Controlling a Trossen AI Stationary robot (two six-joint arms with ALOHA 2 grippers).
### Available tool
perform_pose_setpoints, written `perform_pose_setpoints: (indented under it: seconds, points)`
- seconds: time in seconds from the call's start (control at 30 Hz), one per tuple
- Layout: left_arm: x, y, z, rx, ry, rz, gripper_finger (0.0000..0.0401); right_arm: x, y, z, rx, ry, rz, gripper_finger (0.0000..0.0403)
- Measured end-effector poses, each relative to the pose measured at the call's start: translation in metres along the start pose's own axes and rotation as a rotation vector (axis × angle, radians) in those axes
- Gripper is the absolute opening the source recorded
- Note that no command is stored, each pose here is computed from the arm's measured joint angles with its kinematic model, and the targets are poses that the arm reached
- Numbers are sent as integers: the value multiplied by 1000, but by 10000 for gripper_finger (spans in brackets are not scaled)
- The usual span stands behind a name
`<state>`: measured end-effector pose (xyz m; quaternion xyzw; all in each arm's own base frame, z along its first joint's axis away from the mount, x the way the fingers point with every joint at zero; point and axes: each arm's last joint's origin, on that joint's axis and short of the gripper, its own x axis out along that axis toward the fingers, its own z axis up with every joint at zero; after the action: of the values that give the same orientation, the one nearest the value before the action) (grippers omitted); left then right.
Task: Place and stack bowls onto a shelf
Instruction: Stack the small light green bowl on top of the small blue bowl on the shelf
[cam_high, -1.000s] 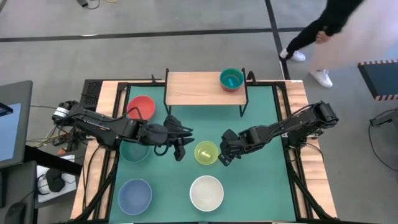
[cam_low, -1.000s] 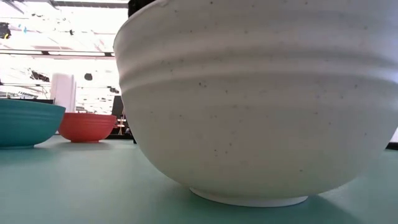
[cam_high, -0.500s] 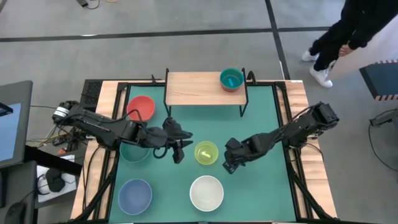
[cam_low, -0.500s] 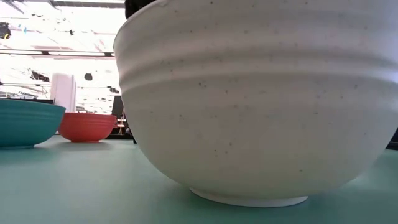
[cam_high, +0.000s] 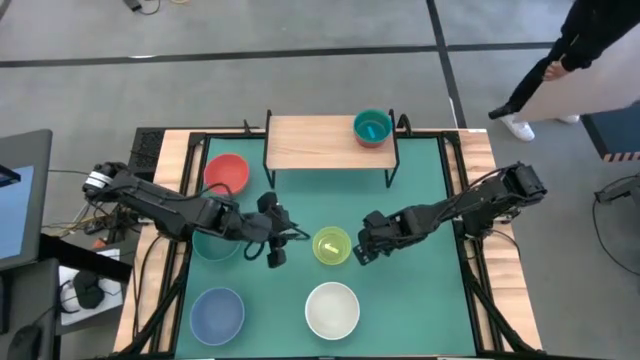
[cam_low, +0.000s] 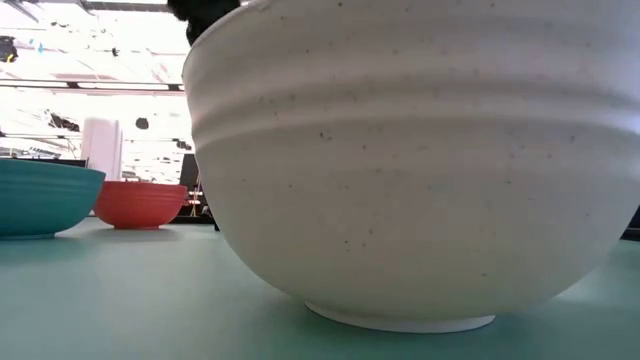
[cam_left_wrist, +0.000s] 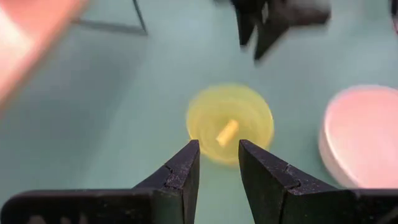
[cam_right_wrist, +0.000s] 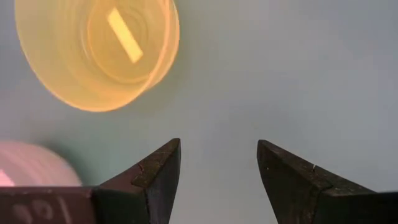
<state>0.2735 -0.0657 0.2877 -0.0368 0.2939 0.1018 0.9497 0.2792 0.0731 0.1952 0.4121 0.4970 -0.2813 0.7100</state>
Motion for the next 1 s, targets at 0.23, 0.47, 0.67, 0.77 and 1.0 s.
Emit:
perform_pose_setpoints:
  seconds: [0.23, 0.47, 0.67, 0.77, 1.0]
  points:
    - [-14, 29, -15, 18, -13, -118, 97, -1, 3, -14, 95, 91, 6, 239]
    - [-28, 50, -13, 23, -181, -352, 97, -4, 7, -39, 152, 186, 6, 239]
    - [-18, 50, -15, 91, -283, -382, 98, -4, 11, -41, 179, 208, 46, 239]
    - [-11, 50, -17, 90, -260, -361, 98, -4, 13, -37, 173, 181, 66, 239]
    - [-16, 56, -14, 45, -296, -225, 102, -3, 14, -21, 176, 122, 98, 239]
